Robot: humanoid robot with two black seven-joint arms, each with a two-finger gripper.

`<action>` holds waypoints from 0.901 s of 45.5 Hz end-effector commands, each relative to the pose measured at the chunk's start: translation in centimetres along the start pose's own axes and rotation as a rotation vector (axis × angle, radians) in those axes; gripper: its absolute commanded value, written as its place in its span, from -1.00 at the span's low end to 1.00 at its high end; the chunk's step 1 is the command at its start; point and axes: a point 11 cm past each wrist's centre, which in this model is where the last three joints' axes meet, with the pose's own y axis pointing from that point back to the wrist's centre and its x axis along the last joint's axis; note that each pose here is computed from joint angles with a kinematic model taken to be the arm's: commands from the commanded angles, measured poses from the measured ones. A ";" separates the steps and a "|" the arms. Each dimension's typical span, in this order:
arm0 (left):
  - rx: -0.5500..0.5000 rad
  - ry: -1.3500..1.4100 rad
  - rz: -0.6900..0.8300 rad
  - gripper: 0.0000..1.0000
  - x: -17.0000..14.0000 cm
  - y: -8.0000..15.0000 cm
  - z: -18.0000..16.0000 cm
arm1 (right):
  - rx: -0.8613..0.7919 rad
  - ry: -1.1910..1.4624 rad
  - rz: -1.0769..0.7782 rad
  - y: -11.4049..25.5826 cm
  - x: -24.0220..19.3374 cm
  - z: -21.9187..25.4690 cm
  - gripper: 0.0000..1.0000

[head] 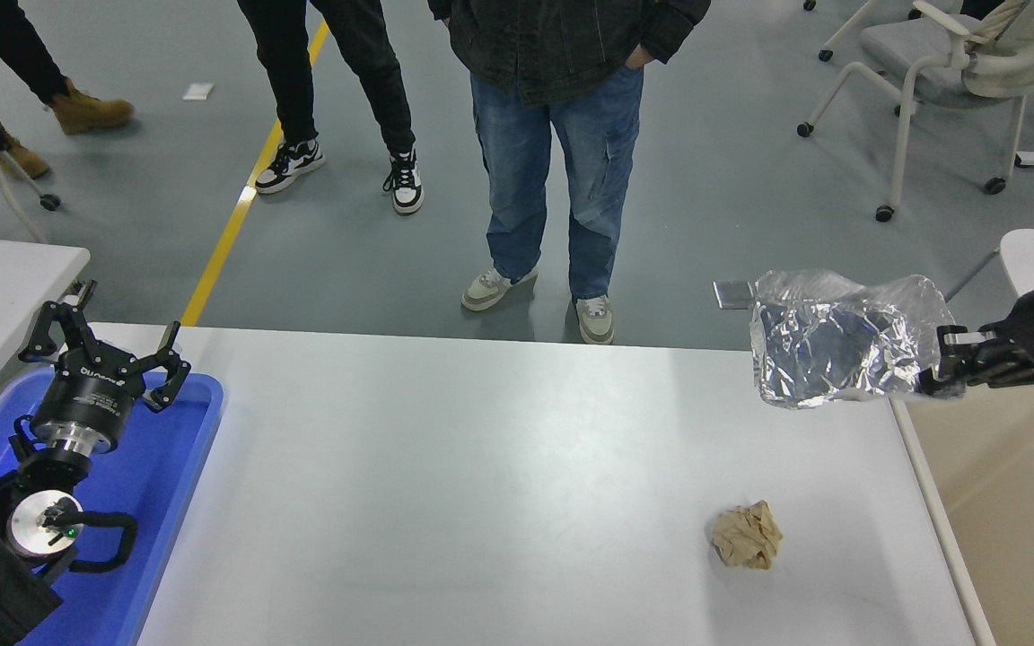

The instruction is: Clean the table surface

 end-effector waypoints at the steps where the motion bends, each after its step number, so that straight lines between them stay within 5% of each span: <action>1: 0.000 0.000 0.000 1.00 0.0 0.0 0.0 | -0.103 -0.218 0.147 -1.1 1.0 6.9 -1.00; 41: 0.000 0.000 0.000 1.00 0.0 0.0 0.0 | -0.413 -0.497 0.435 -0.7 -2.0 20.5 -1.00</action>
